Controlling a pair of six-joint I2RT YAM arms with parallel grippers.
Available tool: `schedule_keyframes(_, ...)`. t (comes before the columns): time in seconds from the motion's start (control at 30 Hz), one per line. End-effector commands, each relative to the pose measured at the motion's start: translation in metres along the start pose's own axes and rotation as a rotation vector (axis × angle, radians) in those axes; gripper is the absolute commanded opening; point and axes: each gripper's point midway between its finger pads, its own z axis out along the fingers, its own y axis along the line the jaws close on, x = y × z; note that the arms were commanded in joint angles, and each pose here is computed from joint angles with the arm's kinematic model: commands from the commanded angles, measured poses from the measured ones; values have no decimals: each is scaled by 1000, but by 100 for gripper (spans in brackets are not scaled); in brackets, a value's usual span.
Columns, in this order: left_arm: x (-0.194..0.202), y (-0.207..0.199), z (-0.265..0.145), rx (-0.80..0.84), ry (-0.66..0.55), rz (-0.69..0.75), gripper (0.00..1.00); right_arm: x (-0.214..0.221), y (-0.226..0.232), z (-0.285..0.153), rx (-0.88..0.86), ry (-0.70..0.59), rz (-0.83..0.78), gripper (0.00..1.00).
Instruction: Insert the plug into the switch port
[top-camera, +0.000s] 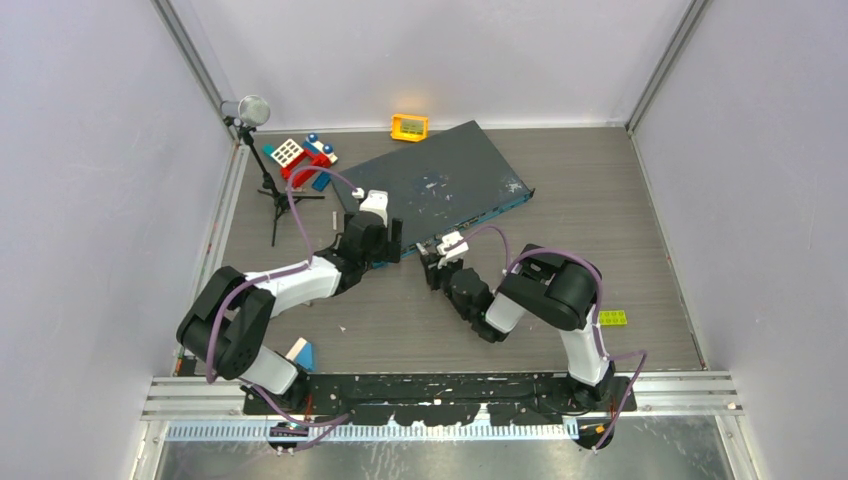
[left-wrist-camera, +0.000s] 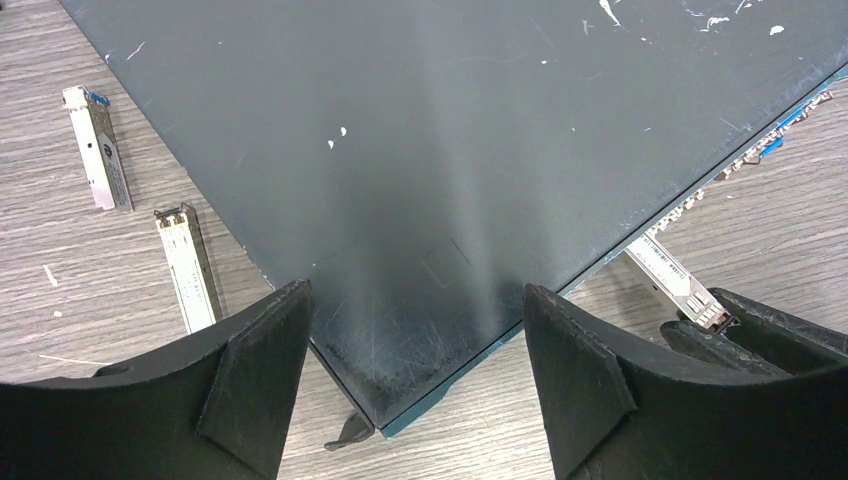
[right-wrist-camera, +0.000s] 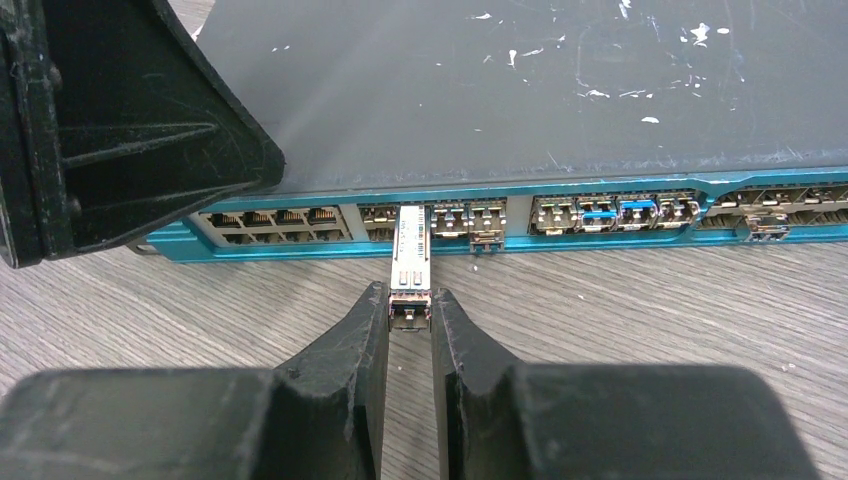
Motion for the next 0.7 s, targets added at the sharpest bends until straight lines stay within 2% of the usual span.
schedule_keyframes(0.0, -24, -3, 3, 5, -58, -5, 78, -29, 9, 10, -1, -104, 74, 0)
schedule_keyframes(0.67, -22, -5, 4, 9, -53, -4, 78, -18, 6, 21, 33, -97, 68, 0)
